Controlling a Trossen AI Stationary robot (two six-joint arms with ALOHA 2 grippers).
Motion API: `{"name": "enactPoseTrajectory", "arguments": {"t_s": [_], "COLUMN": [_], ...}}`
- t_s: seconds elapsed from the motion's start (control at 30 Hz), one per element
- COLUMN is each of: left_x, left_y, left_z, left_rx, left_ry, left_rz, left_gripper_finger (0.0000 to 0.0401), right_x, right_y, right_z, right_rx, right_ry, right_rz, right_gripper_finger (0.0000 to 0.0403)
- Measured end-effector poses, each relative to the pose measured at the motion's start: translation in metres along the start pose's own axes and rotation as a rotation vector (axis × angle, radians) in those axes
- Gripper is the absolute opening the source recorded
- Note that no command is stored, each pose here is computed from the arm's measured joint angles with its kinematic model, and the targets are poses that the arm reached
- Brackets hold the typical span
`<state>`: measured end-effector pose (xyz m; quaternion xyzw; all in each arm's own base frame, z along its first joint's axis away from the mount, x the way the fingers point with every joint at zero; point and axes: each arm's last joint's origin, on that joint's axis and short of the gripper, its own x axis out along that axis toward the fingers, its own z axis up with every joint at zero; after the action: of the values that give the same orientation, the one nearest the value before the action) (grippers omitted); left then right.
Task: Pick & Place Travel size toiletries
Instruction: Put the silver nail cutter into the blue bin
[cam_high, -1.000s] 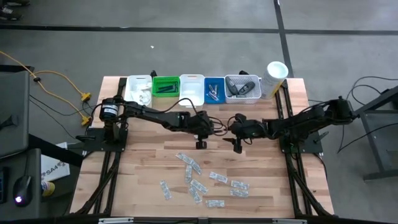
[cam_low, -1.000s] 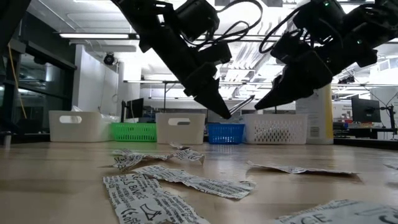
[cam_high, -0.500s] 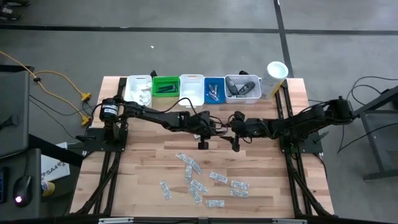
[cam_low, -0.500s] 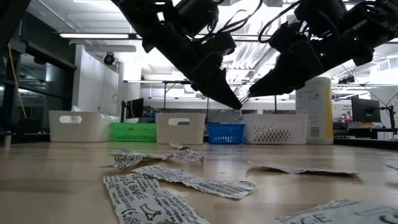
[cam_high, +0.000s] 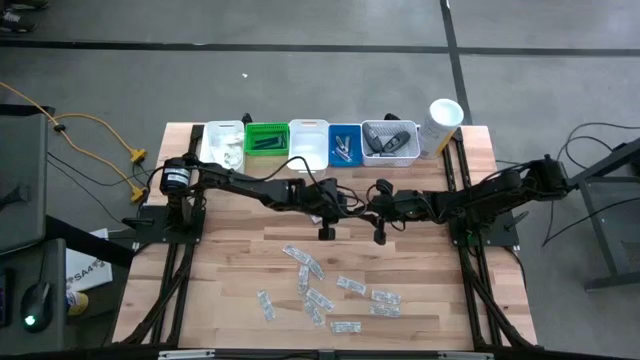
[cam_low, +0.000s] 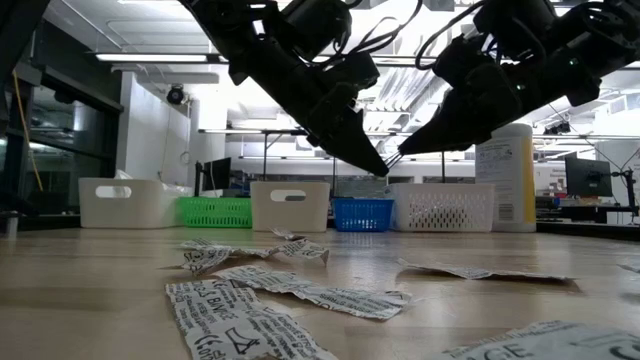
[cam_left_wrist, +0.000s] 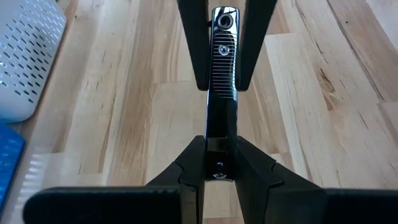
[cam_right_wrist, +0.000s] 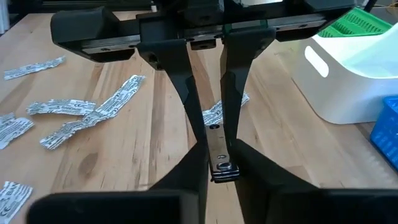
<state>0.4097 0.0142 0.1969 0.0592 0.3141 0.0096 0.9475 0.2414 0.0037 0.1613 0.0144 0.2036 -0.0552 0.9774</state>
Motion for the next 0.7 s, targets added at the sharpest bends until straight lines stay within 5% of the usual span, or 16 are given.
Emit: {"name": "enactPoseTrajectory", "arguments": {"t_s": [0.17,0.33,0.47,0.7], "left_x": [0.0,0.0,-0.007,-0.039], "left_y": [0.0,0.0,0.002,0.007], "left_z": [0.0,-0.001,-0.005,-0.011], "left_rx": [-0.006,-0.002,-0.004,-0.029], "left_ry": [0.002,0.019,0.099,0.244], "left_rz": [0.0,0.002,0.055,0.206], "left_gripper_finger": [0.0062,0.0134,0.0172,0.0181], "right_x": [0.0,0.0,-0.001,0.002], "right_y": [0.0,0.0,-0.002,-0.024], "right_z": [0.0,0.0,0.001,0.015], "right_rx": [0.0,0.016,0.017,0.053], "right_ry": [0.002,0.002,-0.004,-0.056], "right_rz": [0.019,0.021,-0.031,-0.203], "right_gripper_finger": [0.0039,0.0039,0.0039,0.0039]}}
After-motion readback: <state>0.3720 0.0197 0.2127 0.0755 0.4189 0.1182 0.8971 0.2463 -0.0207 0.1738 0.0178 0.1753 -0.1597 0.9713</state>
